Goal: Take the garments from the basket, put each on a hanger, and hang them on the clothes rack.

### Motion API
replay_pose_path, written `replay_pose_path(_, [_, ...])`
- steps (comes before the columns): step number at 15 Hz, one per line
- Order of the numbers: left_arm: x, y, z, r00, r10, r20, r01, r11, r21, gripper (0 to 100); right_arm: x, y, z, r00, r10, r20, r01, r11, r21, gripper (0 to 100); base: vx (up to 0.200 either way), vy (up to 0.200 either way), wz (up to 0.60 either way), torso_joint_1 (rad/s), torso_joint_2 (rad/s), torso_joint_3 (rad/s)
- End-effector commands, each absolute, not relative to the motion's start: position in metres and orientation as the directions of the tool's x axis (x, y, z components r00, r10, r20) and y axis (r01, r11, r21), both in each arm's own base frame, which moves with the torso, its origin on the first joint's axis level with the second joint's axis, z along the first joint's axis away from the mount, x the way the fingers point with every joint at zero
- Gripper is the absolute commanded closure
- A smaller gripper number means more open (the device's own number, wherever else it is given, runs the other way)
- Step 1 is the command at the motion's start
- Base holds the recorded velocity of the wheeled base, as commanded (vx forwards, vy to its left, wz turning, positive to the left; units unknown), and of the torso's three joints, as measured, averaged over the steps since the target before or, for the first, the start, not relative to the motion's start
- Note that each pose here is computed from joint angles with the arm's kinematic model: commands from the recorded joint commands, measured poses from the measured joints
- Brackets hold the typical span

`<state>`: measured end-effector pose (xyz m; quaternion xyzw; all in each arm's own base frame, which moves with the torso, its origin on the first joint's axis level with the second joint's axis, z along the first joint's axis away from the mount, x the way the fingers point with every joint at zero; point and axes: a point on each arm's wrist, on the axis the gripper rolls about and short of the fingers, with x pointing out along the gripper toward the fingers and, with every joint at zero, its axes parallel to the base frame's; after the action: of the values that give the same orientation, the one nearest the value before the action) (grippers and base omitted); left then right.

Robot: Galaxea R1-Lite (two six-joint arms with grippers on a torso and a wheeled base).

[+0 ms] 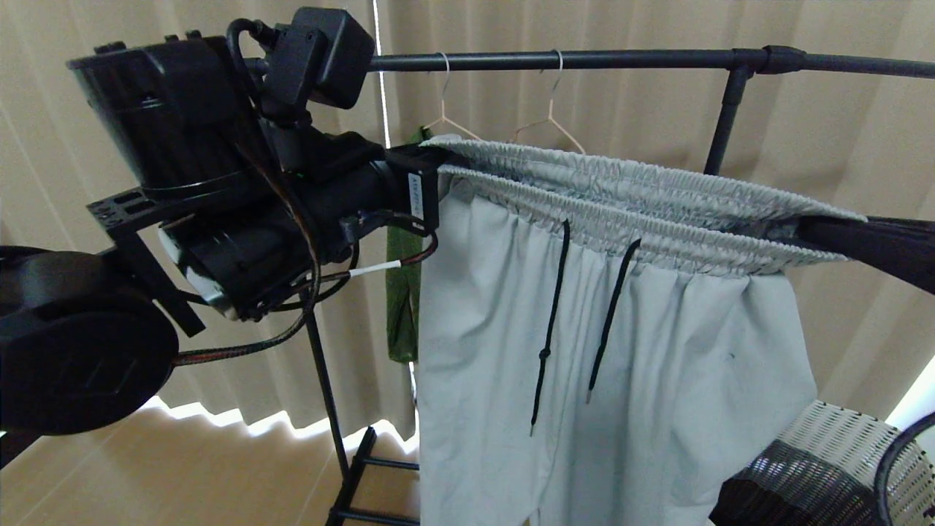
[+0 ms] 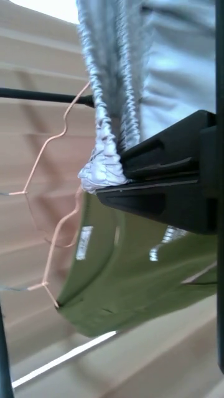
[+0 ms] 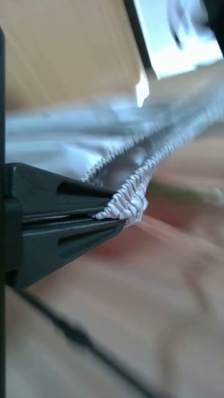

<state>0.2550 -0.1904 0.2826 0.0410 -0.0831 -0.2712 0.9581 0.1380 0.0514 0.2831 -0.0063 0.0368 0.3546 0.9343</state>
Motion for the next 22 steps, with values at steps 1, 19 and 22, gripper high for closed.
replay_pose_path(1, [0.264,-0.197,0.287,0.836,-0.525,0.158,0.511,0.851,0.119,100,0.121,0.048,0.281,0.714,0.698,-0.053,-0.699,0.715,0.006,100,0.000,0.000,0.00,0.000,0.00,0.000])
replay_pose_path(19, [0.175,-0.147,0.297,0.785,-0.614,-0.084,0.620,0.774,0.131,100,0.240,0.056,0.287,0.839,0.538,0.081,-0.533,0.843,-0.076,100,0.000,0.000,0.00,0.000,0.00,0.000])
replay_pose_path(22, [0.164,-0.144,0.299,0.730,-0.680,-0.074,0.683,0.719,0.126,100,0.245,0.057,0.287,0.841,0.534,0.084,-0.529,0.845,-0.077,100,0.000,0.000,0.00,0.000,0.00,0.000])
